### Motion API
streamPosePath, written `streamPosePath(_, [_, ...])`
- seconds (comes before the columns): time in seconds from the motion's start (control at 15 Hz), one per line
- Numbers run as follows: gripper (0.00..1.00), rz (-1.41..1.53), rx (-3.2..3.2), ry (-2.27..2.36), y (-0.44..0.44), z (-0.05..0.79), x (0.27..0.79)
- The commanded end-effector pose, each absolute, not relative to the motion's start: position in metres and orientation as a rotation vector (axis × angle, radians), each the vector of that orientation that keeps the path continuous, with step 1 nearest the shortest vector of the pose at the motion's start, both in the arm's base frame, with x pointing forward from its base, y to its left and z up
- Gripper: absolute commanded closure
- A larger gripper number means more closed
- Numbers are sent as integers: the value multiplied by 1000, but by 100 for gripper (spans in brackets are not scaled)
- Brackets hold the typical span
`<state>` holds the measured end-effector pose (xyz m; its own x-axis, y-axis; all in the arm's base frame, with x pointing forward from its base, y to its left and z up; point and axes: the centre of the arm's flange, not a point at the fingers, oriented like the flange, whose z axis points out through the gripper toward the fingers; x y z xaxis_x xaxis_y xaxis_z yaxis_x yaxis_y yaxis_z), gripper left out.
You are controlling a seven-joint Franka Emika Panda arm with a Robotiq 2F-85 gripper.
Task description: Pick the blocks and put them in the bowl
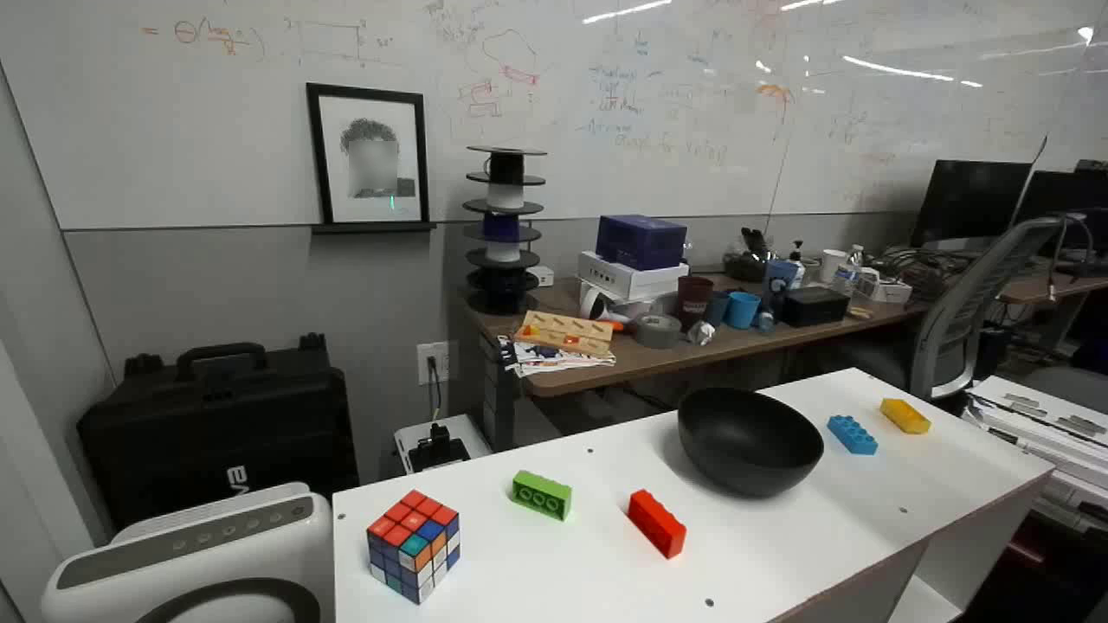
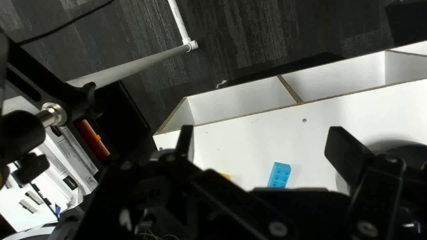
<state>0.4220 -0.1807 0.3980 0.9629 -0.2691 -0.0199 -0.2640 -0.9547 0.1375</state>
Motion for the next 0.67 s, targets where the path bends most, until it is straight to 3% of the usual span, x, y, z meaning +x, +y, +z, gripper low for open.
streamPosePath(0.0, [0,-51,2978,-407,-181,400,423])
streamPosePath(0.6, [0,-34,2976,-409,-182,405,425])
